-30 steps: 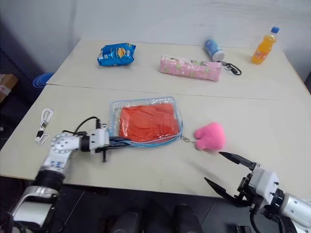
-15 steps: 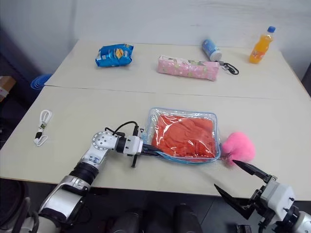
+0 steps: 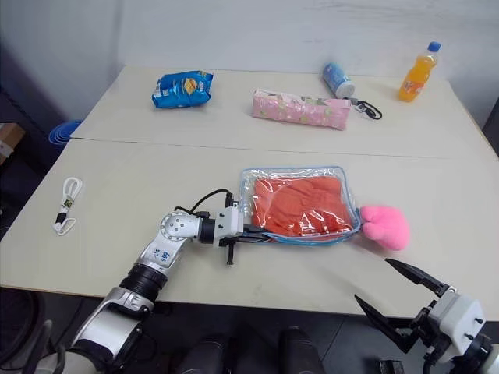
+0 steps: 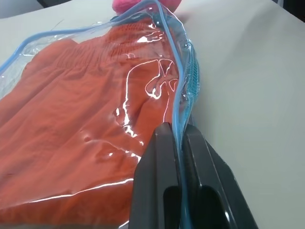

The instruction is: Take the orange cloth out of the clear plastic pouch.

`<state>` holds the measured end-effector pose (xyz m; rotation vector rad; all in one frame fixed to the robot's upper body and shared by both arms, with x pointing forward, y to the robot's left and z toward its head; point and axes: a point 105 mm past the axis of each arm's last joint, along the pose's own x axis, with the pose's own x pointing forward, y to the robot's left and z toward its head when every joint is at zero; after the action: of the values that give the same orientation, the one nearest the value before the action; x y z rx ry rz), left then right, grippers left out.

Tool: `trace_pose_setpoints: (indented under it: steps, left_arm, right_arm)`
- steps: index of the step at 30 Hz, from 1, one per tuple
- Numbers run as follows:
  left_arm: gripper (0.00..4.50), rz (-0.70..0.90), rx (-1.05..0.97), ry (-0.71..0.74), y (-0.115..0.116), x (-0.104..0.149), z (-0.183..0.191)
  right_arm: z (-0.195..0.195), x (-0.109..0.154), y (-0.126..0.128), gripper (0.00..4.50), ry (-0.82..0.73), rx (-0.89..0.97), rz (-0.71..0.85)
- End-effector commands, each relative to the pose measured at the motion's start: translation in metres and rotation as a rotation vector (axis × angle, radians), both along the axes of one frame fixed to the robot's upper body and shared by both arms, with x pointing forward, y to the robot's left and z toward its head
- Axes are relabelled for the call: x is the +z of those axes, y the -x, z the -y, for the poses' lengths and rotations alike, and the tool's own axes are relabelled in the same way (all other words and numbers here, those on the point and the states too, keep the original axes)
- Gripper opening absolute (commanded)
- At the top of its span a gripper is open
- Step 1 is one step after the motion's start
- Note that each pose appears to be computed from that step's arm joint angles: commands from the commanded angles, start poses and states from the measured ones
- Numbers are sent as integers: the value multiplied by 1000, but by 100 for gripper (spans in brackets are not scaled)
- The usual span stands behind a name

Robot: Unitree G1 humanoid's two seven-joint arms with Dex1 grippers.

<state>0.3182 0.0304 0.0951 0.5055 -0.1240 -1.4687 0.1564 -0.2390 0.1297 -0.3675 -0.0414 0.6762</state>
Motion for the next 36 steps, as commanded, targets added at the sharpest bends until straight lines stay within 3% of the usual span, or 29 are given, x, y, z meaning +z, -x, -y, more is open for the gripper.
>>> trace_pose_setpoints:
  steps: [1, 11, 14, 17, 21, 26, 32, 35, 36]
  left_arm:
    - [2, 32, -10, -1, 1, 7, -3]
    - [2, 48, -10, -15, 0, 6, -14]
    - [66, 11, -3, 32, 1, 12, -14]
    - [157, 15, 10, 98, 1, 28, -24]
    - [276, -13, 0, 151, 11, 49, -59]
    - [276, -112, -53, 155, 33, 62, -82]
    - [448, -137, -89, 203, 45, 74, -80]
    - [450, -148, -107, 185, 50, 70, -77]
    - [450, -153, -97, 186, 50, 69, -77]
  right_arm:
    - [4, 7, -1, 450, 0, -8, 35]
    - [9, 2, -1, 450, -13, -15, 13]
    - [11, 4, -3, 450, -52, -21, -3]
    - [20, 10, -12, 450, -63, -54, 6]
    - [52, 12, -40, 450, -14, -165, -49]
    - [71, 6, -81, 450, 27, -185, -140]
    - [71, -9, -122, 450, 49, -137, -225]
    - [71, -15, -125, 400, 56, -108, -289]
    - [72, -13, -126, 363, 55, -109, -284]
